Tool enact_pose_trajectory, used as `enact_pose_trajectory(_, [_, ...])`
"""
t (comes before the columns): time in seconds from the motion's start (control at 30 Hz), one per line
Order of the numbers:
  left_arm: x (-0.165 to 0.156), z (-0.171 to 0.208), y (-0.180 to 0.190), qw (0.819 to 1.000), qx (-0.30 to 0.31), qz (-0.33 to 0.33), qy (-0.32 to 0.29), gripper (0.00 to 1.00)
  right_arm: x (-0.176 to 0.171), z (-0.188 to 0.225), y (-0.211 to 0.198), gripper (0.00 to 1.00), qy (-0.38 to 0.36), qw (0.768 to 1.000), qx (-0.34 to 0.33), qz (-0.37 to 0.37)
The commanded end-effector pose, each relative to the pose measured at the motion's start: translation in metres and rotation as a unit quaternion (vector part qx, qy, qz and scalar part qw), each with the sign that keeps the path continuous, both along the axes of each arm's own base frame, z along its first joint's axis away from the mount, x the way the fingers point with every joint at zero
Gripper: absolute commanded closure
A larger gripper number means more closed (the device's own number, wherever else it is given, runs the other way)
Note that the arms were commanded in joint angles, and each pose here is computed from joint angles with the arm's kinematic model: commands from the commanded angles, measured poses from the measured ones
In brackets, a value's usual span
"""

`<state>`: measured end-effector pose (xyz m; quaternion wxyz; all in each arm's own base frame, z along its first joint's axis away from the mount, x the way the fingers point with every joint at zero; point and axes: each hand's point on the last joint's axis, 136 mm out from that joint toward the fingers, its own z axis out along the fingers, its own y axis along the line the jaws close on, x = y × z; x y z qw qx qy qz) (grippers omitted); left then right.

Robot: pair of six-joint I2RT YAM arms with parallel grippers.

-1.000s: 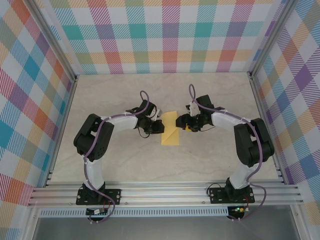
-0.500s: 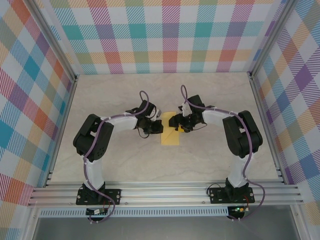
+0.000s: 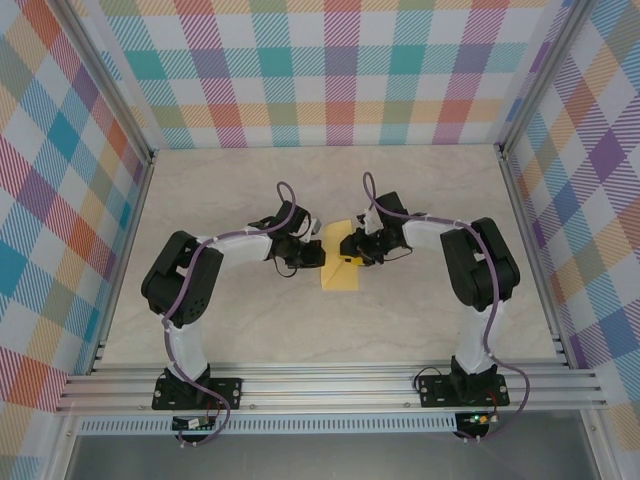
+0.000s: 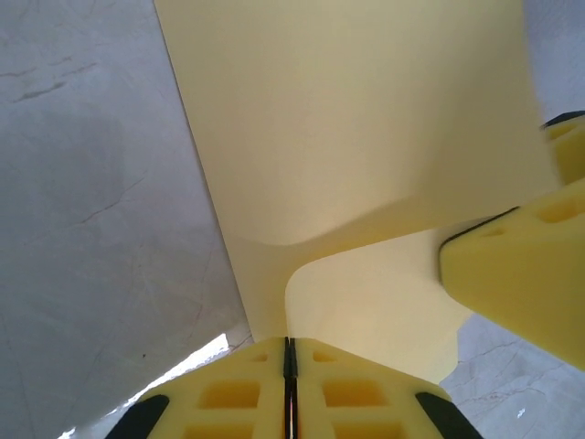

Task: Fold a paper plane with a square sheet of paper (fold left side to right side)
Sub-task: Turn over the paper at the center of the table.

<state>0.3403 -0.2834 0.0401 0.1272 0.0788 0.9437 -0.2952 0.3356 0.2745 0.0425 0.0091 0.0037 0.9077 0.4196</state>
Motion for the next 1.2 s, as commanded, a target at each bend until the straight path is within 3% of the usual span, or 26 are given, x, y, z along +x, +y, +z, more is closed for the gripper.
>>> enact_pose_trajectory(0.0, [0.005, 0.019, 0.004, 1.0, -0.012, 0.009, -0.022, 0.83, 0.006, 0.02, 0.012, 0.82, -0.022, 0.999, 0.04, 0.01])
enact_pose_trajectory(0.13, [0.009, 0.047, 0.018, 0.998, -0.029, 0.032, -0.044, 0.54, 0.011, 0.047, 0.008, 0.97, -0.076, 0.996, 0.044, 0.015])
enact_pose_trajectory(0.33, [0.012, 0.13, 0.052, 0.981, -0.12, 0.106, -0.106, 0.03, 0.02, 0.134, -0.015, 0.98, -0.2, 0.974, 0.104, 0.017])
enact_pose_trajectory(0.37, [0.011, 0.149, 0.054, 0.976, -0.146, 0.111, -0.12, 0.0, 0.02, 0.154, -0.018, 0.97, -0.222, 0.967, 0.121, 0.018])
enact_pose_trajectory(0.57, [-0.007, 0.257, 0.034, 0.927, -0.327, 0.07, -0.168, 0.0, 0.006, 0.259, -0.018, 0.96, -0.312, 0.924, 0.216, 0.05])
enact_pose_trajectory(0.67, [-0.014, 0.291, 0.027, 0.907, -0.375, 0.049, -0.183, 0.0, 0.001, 0.299, -0.014, 0.96, -0.33, 0.906, 0.258, 0.064])
enact_pose_trajectory(1.0, [-0.038, 0.332, -0.01, 0.883, -0.427, -0.036, -0.191, 0.08, -0.019, 0.36, 0.004, 0.95, -0.359, 0.876, 0.311, 0.088])
enact_pose_trajectory(1.17, [-0.039, 0.335, -0.014, 0.881, -0.432, -0.042, -0.191, 0.3, -0.024, 0.364, 0.008, 0.95, -0.356, 0.874, 0.318, 0.091])
